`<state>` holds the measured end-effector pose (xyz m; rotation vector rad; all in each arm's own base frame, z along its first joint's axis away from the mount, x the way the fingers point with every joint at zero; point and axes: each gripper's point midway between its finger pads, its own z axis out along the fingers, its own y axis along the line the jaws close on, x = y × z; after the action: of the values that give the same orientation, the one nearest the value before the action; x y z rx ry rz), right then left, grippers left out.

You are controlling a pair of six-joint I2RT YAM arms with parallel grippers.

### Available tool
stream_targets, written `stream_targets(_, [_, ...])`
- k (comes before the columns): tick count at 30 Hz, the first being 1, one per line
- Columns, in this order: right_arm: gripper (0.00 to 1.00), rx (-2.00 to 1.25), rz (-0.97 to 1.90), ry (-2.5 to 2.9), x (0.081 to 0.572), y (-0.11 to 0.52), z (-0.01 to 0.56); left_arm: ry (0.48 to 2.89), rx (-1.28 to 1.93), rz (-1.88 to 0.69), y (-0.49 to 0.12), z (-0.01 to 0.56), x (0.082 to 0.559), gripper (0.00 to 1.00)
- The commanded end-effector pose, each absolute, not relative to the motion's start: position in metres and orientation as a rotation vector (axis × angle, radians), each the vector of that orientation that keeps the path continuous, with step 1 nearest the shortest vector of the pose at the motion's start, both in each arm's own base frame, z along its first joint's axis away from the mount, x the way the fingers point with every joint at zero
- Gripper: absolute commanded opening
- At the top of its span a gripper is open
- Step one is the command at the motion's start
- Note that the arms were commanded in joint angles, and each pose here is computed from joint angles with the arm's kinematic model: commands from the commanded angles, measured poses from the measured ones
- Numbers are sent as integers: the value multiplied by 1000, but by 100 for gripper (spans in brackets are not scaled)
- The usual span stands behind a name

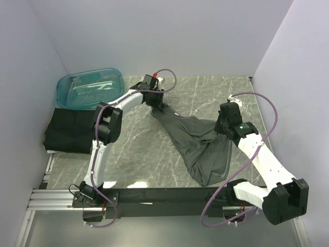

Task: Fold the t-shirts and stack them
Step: Flatten the tshirt out

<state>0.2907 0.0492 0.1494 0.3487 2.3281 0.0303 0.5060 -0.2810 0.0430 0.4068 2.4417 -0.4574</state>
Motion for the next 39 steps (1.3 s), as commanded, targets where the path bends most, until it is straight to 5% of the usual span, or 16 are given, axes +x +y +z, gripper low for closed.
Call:
stream_targets(1, [0,351,24,2296,296,45,152,2374,436,-470,-288,68,515,44])
stream_targets(5, [0,350,31,2297,296,46,152,2389,435,-483,-289,63,511,17])
stream_targets(6, [0,347,35,2296,297,47,152,2392,429,-484,-290,63,511,2])
stream_targets(13, [0,363,29,2268,297,43,158,2322,358,-499,-287,90,511,1])
stream_targets(24, [0,428,72,1918,303,27,285,1939,78,-427,-254,275,492,1])
stream_targets(39, [0,305,276,1254,161,-3,549,1316,-25,-657,-206,555,295,1])
